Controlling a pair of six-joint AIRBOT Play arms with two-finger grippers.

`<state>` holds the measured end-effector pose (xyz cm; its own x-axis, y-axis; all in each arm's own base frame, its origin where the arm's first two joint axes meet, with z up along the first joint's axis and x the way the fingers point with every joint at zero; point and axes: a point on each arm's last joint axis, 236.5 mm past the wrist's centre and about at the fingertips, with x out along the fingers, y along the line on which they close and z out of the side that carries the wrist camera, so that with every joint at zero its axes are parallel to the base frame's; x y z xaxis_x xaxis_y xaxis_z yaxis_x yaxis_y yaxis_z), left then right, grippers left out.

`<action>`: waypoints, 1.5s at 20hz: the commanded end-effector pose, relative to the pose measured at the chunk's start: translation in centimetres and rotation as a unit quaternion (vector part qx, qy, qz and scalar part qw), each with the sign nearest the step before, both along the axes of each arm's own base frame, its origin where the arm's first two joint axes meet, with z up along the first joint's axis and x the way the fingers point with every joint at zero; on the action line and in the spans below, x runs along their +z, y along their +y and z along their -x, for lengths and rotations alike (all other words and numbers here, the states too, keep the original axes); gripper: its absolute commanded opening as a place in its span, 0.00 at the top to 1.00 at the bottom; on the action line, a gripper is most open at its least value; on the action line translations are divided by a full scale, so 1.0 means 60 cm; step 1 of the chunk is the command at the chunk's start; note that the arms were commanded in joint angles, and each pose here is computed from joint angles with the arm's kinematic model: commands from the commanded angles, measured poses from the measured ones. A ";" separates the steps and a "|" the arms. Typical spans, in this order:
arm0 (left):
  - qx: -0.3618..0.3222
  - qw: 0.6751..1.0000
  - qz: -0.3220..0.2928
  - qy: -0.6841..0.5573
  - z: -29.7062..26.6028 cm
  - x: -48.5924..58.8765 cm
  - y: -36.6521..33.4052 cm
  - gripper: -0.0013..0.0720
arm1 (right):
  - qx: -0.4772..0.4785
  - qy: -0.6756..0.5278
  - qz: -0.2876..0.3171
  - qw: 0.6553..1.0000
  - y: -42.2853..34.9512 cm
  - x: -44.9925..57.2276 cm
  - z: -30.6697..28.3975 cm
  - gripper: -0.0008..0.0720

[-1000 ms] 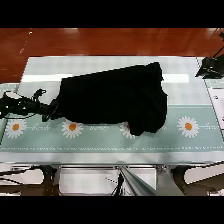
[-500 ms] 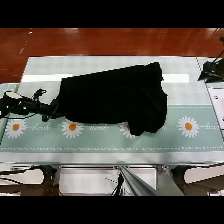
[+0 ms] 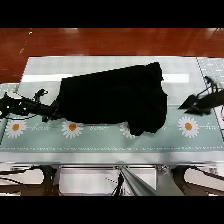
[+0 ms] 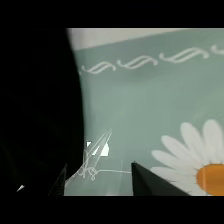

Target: Fold the shirts.

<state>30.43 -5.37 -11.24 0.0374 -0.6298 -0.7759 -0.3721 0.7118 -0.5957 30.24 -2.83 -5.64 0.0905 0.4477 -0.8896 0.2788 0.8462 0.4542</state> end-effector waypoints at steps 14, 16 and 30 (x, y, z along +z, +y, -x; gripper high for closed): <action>-0.019 0.994 -0.027 -0.106 -0.061 0.088 0.016 0.94 | 0.014 -0.126 -0.054 0.990 0.235 -0.002 -0.041 0.96; -0.016 0.975 -0.057 -0.215 -0.117 0.210 0.030 0.94 | 0.031 -0.239 -0.043 0.969 0.219 0.133 -0.100 0.97; 0.073 0.465 -0.288 -0.834 0.267 1.148 -0.039 0.94 | -0.055 -0.751 0.215 0.622 0.097 1.038 0.144 0.97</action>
<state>21.77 -6.93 54.56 0.9197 -0.2933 0.2608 0.2987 0.9541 0.0197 26.55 4.35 53.62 0.9642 0.2126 0.1583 -0.2190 0.9754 0.0244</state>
